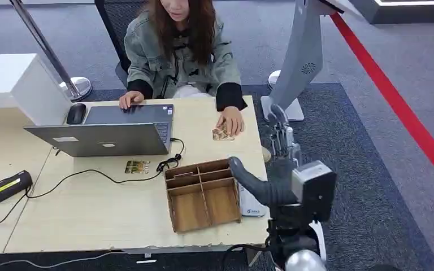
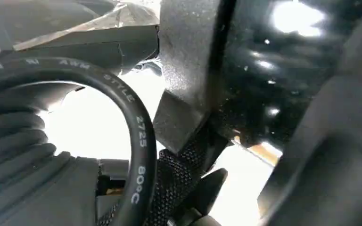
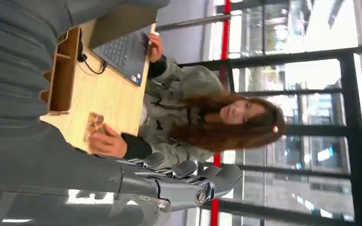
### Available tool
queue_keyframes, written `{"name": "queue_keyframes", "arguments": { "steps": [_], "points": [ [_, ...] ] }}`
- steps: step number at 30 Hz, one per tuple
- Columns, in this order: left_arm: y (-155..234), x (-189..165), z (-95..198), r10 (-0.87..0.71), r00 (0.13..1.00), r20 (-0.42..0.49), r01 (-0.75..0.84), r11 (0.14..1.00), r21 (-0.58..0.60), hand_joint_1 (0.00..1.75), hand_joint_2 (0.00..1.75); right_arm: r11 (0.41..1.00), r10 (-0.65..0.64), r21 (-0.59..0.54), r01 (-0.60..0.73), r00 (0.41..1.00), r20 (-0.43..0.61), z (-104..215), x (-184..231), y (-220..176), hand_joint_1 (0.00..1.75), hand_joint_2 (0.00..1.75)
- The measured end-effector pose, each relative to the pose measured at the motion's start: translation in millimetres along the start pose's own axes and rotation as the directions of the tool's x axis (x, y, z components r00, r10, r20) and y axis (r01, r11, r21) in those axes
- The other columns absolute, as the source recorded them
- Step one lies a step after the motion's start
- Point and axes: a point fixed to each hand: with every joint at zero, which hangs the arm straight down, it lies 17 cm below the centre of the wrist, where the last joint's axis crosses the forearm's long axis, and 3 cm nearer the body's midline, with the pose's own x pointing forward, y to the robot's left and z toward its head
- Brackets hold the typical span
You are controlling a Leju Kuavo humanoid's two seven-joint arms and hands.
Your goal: Pass the card to the sensor for recognition and then transmit it.
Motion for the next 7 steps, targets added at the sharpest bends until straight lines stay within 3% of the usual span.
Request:
{"name": "queue_keyframes", "arguments": {
  "steps": [7],
  "points": [
    [4,-2,0,0.003,1.0,-0.002,-0.003,1.0,0.018,0.0,0.0,0.997,-0.055,-0.064,0.053,0.998,-0.022,42,-10,-33,0.0,1.75]
  ]
}}
